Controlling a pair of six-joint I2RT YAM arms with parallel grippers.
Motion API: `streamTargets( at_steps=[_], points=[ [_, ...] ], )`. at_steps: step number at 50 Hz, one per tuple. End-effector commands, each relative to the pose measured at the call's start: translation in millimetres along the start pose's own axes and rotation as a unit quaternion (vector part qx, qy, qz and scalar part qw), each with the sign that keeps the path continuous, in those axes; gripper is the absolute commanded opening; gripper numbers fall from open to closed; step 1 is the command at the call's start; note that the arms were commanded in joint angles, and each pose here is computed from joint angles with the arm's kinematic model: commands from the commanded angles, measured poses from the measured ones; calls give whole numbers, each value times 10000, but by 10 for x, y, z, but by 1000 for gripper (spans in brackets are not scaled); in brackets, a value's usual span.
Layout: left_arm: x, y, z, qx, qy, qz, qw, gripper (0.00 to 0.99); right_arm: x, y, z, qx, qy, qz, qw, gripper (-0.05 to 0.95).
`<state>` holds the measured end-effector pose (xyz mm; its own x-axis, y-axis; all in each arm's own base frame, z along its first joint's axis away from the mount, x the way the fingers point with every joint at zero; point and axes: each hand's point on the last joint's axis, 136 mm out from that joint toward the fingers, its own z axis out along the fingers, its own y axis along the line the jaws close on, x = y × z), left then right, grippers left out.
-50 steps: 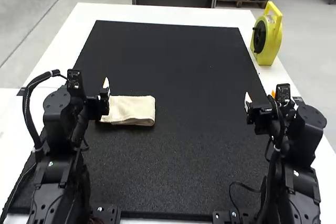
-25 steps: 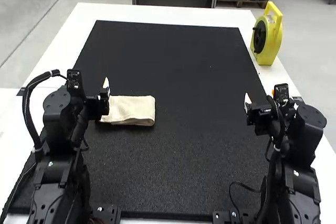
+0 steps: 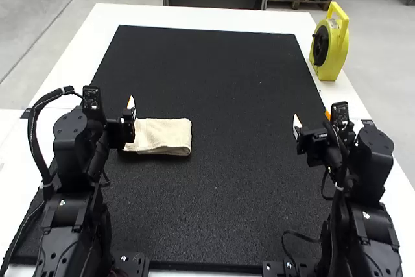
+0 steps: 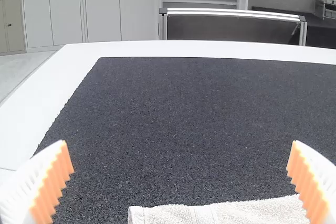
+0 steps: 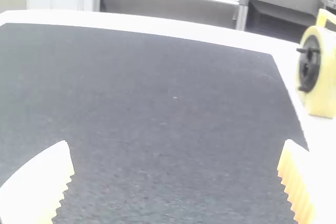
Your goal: Fold the towel.
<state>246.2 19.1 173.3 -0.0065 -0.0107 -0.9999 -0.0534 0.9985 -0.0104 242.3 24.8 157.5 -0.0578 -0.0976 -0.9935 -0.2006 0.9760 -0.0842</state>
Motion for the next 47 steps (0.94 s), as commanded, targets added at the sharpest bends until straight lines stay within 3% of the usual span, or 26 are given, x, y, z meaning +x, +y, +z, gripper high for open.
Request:
streamTargets(
  at_steps=[1,47],
  points=[
    [-13,0,-4,15,-58,-43,10000,969,88,-43,17,351,138,548,9978,908],
    [-21,-4,-4,23,-65,-42,10000,969,90,-61,20,457,141,456,9978,908]
  ],
)
